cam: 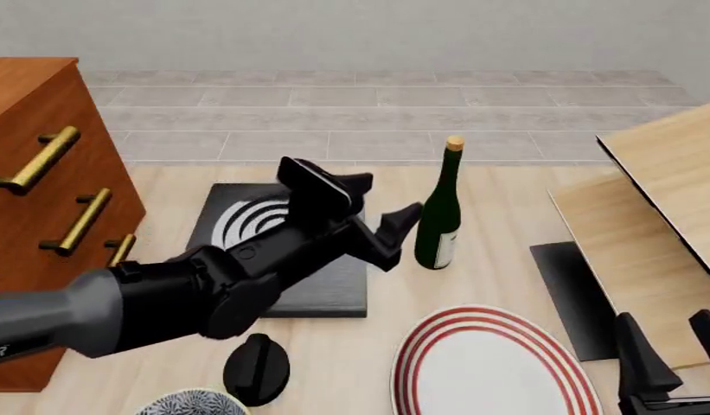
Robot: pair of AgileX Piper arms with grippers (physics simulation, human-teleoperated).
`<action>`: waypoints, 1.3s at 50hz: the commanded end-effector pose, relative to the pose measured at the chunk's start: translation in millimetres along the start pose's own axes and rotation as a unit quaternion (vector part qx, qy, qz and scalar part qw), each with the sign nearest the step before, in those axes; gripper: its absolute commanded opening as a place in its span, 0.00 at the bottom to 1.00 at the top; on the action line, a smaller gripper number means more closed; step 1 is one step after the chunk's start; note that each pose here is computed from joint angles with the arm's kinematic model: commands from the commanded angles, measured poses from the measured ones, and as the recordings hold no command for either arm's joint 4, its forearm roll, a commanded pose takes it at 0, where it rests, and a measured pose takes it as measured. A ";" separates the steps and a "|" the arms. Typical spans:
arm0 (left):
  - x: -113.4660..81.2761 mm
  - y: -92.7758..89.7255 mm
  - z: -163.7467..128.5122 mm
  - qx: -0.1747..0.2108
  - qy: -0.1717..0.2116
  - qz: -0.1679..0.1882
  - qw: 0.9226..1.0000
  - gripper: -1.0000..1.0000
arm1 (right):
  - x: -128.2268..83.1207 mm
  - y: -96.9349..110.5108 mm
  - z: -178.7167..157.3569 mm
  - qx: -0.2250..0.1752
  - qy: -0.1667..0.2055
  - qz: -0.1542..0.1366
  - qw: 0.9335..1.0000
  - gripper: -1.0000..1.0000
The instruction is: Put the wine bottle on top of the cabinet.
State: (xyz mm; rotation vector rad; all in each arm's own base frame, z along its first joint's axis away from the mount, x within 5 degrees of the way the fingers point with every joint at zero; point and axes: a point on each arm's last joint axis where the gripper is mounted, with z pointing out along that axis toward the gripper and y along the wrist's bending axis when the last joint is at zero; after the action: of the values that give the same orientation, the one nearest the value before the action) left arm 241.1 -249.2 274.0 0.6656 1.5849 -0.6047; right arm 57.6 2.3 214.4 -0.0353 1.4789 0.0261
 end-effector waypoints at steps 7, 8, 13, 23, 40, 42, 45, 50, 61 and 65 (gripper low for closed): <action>2.1 9.1 27.5 -0.012 0.005 -0.002 1.000 1.00 | -0.1 0.2 -0.2 -0.002 -0.001 0.003 1.000 1.00; 1.1 9.6 28.5 -0.013 0.005 -0.001 1.000 1.00 | 0.0 0.2 -0.2 -0.002 -0.001 0.003 1.000 1.00; 0.4 13.2 35.9 -0.017 0.007 0.001 1.000 1.00 | 0.1 0.4 0.3 -0.003 0.001 0.006 1.000 1.00; 0.2 1.6 57.1 -0.002 0.016 0.010 1.000 1.00 | 0.0 0.5 0.1 -0.004 0.000 0.004 1.000 1.00; -2.3 -0.5 80.6 0.001 0.021 0.016 1.000 1.00 | 0.0 0.7 0.0 -0.006 0.000 0.004 1.000 1.00; -2.3 -0.8 84.8 0.001 0.025 0.012 1.000 1.00 | 0.0 0.7 0.2 -0.006 0.000 0.004 1.000 1.00; -1.0 -5.2 90.4 0.006 0.028 0.011 1.000 1.00 | 0.0 0.7 0.2 -0.006 0.000 0.004 1.000 1.00; -0.3 10.7 94.5 -0.012 0.039 0.014 0.999 1.00 | 0.1 0.7 0.3 -0.006 0.001 0.005 1.000 1.00; 4.4 -1.1 112.1 0.001 0.048 0.007 0.999 1.00 | 0.2 0.7 0.9 -0.006 0.002 0.007 1.000 1.00; 2.9 -1.1 118.5 0.001 0.049 0.004 0.999 1.00 | 0.1 0.7 0.5 -0.006 0.001 0.007 1.000 1.00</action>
State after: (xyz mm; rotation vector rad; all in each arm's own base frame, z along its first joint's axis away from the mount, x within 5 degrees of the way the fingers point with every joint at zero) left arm 313.7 -322.9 260.7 0.7107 1.6563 -0.5688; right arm 58.2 3.0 214.3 -0.0357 1.4821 0.0450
